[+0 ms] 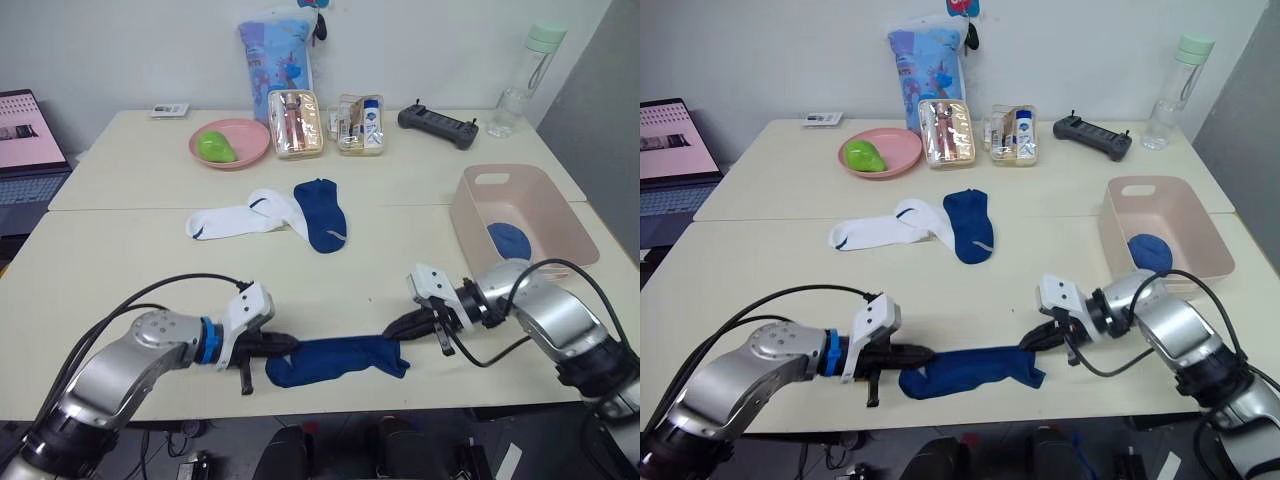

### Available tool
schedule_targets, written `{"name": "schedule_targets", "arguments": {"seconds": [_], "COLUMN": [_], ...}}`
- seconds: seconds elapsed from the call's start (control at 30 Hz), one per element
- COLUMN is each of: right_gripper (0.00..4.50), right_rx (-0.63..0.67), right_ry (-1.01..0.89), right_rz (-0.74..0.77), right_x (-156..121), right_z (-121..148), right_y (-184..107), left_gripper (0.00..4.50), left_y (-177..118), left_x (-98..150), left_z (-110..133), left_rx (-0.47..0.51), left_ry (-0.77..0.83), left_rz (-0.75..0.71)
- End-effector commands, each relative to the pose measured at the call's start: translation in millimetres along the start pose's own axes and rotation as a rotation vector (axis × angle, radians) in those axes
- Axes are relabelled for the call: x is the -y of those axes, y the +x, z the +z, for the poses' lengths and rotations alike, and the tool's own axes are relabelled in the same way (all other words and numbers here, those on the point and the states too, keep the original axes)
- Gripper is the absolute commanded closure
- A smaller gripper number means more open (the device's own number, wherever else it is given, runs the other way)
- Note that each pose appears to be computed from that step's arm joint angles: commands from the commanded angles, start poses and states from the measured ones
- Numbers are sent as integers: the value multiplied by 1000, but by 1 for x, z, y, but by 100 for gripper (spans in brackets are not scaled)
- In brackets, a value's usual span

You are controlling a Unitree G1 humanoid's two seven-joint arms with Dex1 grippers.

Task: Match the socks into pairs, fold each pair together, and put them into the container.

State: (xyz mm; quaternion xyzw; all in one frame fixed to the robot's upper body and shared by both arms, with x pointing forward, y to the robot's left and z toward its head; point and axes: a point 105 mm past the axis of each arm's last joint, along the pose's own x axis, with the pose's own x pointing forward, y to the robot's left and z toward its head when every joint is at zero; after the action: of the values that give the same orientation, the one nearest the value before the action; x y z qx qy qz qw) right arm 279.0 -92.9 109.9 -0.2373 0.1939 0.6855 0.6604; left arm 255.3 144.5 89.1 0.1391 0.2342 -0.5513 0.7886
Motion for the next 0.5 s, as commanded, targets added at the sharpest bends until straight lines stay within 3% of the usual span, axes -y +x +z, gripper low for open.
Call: {"name": "schedule_targets", "arguments": {"seconds": [0.03, 0.2, 0.43, 0.5], "right_gripper": [450, 450, 450, 403], "right_rx": [-35, -92, -76, -83], "right_ry": [-96, -216, -235, -249], "right_rz": [-16, -56, -95, -127], "right_x": [11, 39, 56, 60], "right_z": [1, 2, 0, -2], "right_y": [-1, -1, 7, 1], "left_gripper": [448, 448, 448, 430], "left_y": [2, 6, 15, 14], "left_x": [-9, -32, -51, -56], "left_z": [3, 3, 6, 8], "left_rx": [-3, -69, -61, -47], "left_ry": [68, 177, 249, 268], "left_rz": [-2, 8, 46, 72]}}
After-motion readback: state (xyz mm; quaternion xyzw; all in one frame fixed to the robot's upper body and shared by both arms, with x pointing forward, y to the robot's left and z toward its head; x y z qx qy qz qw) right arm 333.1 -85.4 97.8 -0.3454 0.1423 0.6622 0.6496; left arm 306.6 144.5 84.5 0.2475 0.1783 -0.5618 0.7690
